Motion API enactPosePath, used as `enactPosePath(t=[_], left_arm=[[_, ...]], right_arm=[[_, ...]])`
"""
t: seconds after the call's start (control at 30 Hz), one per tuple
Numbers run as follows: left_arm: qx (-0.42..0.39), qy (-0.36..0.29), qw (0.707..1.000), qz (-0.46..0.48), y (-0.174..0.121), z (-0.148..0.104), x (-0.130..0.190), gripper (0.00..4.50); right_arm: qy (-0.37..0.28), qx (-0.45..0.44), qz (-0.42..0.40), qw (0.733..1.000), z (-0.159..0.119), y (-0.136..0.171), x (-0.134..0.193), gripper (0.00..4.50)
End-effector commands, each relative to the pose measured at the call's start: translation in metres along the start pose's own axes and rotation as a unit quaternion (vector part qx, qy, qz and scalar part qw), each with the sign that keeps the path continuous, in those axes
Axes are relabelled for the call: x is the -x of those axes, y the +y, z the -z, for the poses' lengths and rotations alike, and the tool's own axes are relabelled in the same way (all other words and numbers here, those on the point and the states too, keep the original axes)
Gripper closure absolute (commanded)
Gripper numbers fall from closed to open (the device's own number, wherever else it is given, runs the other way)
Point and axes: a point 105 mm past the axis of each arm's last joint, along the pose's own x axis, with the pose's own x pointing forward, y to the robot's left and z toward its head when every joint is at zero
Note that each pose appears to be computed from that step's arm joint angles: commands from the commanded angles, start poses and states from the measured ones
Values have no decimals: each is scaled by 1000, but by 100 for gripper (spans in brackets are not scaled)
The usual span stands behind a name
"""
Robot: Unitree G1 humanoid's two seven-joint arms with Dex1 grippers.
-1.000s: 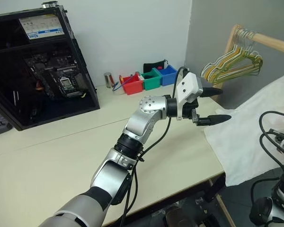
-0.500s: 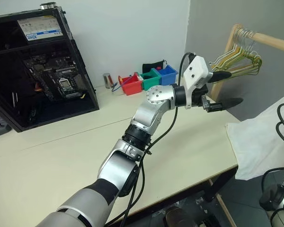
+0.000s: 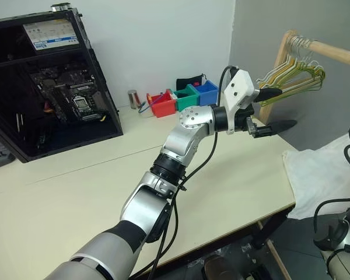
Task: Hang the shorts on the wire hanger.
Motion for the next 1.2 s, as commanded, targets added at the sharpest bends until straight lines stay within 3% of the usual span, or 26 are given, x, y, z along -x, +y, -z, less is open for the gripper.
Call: enactPosePath(t=[0.03, 0.17, 0.3, 0.4, 0.57, 0.73, 0.83, 1.0, 1.2], left_arm=[[-20, -18, 1000, -6, 6, -14, 2, 0], [-22, -16, 1000, -7, 6, -14, 3, 0], [-28, -9, 999, -13, 12, -14, 9, 0], [-34, -2, 999, -21, 17, -14, 16, 0], [-34, 18, 999, -38, 24, -8, 29, 0], [-19, 35, 996, -81, 38, -4, 48, 0], [-6, 45, 989, -141, 53, -3, 71, 0], [24, 87, 945, -313, 73, 10, 151, 0], [15, 155, 894, -421, 61, 25, 215, 0]], right_arm=[[-22, 1, -7, 1000, -10, 7, 7, 188], [-34, 9, 3, 999, -10, 7, 11, 100], [-101, 66, 69, 990, -26, -1, 32, 6], [-164, 54, 104, 979, -35, 1, 57, 3], [-217, 44, 98, 970, -34, 24, 82, 3], [-260, 77, 25, 962, -48, 66, 102, 3], [-278, 108, -97, 950, -49, 116, 119, 3], [-262, 209, -274, 901, -14, 194, 123, 3], [-267, 233, -342, 870, 13, 234, 122, 3]])
